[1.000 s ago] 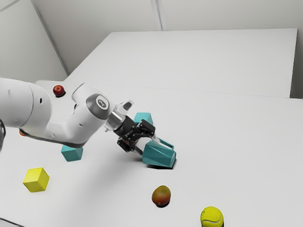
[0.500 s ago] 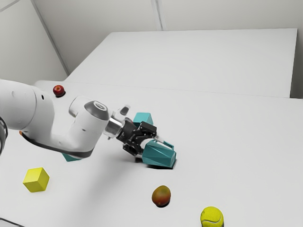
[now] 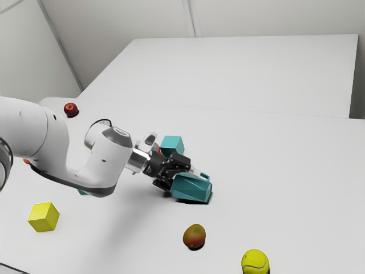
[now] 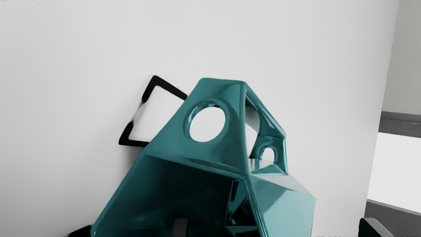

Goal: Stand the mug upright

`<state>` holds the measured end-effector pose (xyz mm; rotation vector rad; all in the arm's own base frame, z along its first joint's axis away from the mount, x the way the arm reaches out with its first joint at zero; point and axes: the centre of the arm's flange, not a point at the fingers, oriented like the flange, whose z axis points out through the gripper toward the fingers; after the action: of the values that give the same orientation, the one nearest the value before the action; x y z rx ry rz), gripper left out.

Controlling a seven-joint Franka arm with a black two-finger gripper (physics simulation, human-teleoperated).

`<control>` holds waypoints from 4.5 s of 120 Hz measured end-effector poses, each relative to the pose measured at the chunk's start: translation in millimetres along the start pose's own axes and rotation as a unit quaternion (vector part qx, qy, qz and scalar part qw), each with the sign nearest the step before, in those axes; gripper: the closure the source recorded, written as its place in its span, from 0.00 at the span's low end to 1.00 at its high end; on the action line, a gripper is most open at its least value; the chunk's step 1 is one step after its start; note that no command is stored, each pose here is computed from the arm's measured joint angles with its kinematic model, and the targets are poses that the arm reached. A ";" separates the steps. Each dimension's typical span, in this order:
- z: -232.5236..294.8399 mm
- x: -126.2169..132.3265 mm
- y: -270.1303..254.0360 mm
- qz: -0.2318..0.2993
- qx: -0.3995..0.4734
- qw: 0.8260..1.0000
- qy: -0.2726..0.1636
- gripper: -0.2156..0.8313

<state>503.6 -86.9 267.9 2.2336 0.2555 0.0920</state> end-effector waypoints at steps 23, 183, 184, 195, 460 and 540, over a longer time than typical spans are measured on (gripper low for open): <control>1.4 -0.4 1.3 0.019 -0.002 1.000 0.001 0.43; -31.2 -15.0 161.2 0.379 0.226 0.896 -0.056 0.92; -32.7 -14.7 160.8 0.380 0.231 0.894 -0.058 0.92; -54.3 -9.8 153.4 0.385 0.283 0.876 -0.072 0.92; -108.8 7.8 14.1 0.212 0.426 0.877 -0.061 0.95; -102.7 1.0 8.2 0.202 0.422 0.881 -0.067 0.77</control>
<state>489.9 -13.1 338.5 3.1215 -0.3268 0.0527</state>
